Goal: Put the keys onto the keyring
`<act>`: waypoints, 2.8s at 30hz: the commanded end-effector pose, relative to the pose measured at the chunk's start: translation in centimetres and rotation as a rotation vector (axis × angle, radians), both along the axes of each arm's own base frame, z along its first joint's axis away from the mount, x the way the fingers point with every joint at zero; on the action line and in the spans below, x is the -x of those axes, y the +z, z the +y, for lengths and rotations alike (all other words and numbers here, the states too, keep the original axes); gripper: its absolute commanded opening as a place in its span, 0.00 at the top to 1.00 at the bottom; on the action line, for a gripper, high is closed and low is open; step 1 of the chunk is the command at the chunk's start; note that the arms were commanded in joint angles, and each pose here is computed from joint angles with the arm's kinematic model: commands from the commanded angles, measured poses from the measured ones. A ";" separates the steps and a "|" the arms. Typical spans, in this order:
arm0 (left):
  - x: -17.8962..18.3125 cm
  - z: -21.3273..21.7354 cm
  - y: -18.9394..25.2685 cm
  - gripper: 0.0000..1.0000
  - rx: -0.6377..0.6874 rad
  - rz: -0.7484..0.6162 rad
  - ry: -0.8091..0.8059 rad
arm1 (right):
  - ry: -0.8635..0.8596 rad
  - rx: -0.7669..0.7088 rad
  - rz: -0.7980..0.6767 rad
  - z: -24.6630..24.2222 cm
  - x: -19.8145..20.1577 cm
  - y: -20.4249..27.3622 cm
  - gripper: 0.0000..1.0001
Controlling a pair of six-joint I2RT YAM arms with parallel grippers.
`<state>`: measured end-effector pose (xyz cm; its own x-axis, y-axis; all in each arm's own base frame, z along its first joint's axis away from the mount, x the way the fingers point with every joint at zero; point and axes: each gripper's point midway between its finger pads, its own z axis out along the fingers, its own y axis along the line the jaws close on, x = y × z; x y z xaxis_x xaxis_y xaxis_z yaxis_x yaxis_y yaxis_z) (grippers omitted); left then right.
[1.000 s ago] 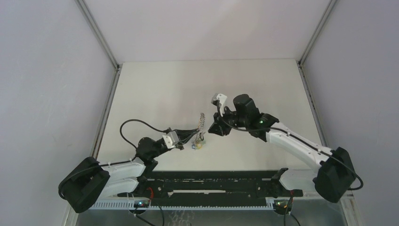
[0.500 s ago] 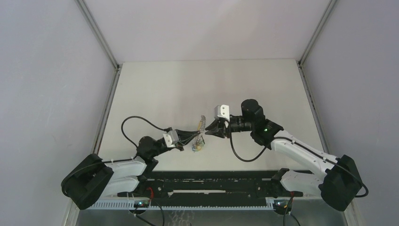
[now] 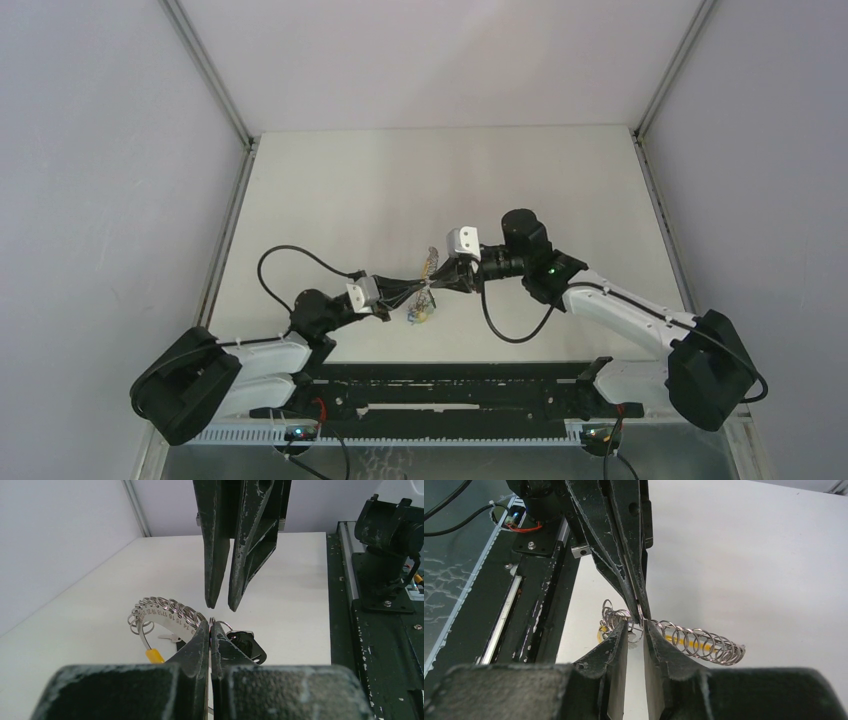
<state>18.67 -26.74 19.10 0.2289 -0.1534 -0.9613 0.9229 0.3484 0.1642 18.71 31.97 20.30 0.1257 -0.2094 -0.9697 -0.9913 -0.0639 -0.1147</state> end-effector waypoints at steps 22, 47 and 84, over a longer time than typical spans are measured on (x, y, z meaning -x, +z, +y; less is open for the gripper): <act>1.3 -0.3 4.7 1.00 0.097 -0.128 -0.078 | 0.040 -0.041 0.014 0.7 -0.5 0.3 0.78; 1.1 -0.6 4.9 1.00 0.099 -0.120 -0.088 | 0.114 -0.042 0.044 1.1 0.3 0.5 0.85; 0.8 -1.6 3.1 0.75 0.030 -0.062 -0.139 | -0.076 0.332 0.018 -2.0 -1.0 0.0 1.00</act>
